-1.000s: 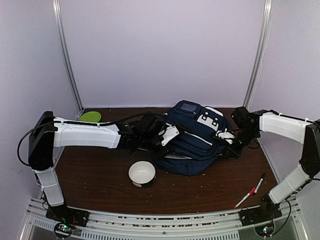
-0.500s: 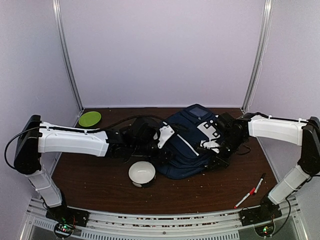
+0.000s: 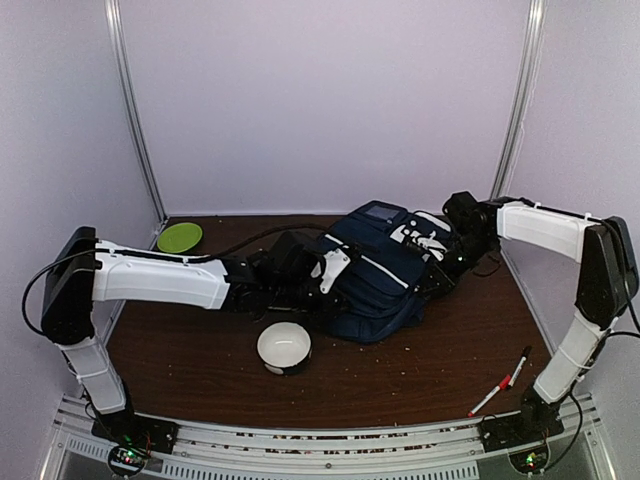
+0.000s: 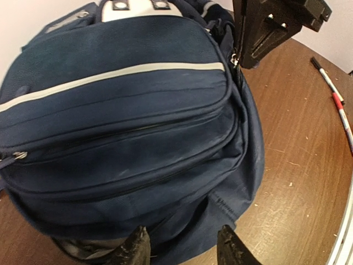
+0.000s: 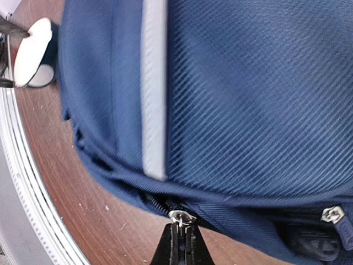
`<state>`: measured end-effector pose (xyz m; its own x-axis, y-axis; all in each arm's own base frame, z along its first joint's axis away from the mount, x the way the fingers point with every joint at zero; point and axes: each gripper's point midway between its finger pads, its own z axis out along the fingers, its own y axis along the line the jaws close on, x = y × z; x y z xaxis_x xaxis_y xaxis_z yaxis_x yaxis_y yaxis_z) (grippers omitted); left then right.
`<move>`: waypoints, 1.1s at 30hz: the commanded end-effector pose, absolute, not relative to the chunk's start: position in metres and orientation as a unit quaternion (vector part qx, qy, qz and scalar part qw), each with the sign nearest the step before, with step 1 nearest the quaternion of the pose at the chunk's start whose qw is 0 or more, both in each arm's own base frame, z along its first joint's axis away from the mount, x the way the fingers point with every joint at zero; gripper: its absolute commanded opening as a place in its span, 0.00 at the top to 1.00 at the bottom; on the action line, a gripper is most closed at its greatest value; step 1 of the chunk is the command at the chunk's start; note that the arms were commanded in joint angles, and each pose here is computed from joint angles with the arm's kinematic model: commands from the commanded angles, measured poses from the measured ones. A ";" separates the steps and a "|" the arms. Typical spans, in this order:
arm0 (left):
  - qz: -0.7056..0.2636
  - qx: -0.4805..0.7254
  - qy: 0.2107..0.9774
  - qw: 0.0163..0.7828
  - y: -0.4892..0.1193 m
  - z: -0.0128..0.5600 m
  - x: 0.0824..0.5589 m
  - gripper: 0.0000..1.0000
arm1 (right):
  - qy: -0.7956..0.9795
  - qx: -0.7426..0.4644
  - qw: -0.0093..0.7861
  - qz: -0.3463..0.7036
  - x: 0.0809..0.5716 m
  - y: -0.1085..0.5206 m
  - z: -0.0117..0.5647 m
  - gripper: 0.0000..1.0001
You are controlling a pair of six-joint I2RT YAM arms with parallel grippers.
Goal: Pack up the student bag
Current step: Adjust the student bag at the center of the board.
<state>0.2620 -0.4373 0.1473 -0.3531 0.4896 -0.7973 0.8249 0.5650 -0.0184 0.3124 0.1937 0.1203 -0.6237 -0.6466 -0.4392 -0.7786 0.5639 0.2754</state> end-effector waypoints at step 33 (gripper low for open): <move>-0.262 0.232 0.854 0.384 -0.419 0.151 0.249 0.49 | 0.822 -0.412 0.096 0.383 0.269 0.357 0.116 0.99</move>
